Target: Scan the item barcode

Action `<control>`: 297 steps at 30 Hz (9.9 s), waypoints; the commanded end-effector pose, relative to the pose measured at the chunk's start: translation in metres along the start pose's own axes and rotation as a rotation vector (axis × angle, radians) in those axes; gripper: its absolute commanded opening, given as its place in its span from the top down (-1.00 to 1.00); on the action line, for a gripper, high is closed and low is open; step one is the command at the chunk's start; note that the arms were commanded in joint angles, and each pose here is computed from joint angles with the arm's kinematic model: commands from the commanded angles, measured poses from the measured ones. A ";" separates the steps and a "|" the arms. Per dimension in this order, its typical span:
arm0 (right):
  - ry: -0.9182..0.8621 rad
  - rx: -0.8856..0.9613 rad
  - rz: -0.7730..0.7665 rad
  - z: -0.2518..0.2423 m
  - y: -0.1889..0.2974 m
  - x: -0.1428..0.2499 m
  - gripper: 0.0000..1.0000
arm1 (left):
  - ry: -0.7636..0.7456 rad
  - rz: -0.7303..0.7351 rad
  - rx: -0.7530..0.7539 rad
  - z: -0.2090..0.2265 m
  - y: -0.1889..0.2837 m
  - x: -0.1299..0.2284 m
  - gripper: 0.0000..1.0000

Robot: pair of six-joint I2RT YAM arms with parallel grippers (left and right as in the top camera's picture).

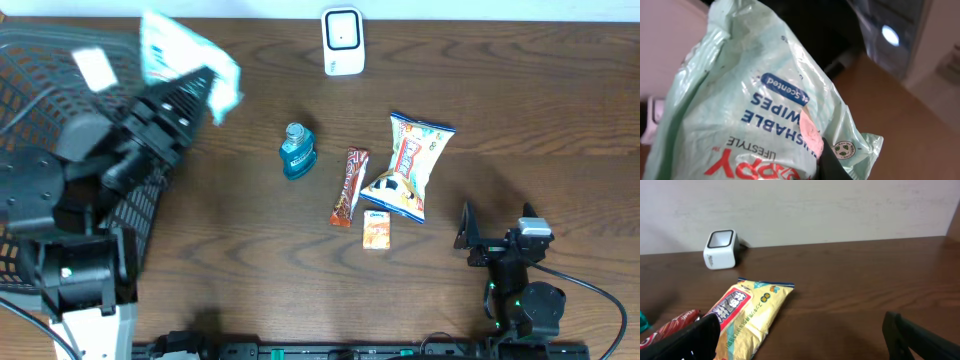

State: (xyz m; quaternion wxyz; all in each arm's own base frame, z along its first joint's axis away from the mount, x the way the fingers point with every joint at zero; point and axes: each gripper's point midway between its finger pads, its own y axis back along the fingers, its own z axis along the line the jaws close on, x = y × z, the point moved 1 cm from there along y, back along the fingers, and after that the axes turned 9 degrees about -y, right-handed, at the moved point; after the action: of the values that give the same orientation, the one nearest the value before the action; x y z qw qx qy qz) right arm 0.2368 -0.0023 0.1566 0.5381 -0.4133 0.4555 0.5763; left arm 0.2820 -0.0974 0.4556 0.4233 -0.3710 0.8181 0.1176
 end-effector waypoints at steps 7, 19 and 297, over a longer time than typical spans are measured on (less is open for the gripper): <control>0.012 0.001 0.004 0.000 0.000 0.001 -0.99 | -0.157 0.257 -0.144 0.024 -0.012 0.079 0.85; 0.012 0.001 0.004 0.000 0.000 0.001 -0.99 | -0.322 0.479 -0.483 0.070 -0.019 0.149 0.85; -0.727 -0.863 0.651 0.137 0.082 0.035 -0.99 | -0.997 -0.742 -0.580 -0.160 0.268 0.016 -0.96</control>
State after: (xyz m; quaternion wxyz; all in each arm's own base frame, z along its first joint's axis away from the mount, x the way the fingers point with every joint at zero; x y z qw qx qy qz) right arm 0.1589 0.1354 0.1629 0.2544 -0.2333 0.0849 0.9347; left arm -0.0059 -0.0119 0.5049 0.6693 -0.5977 0.2933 0.3299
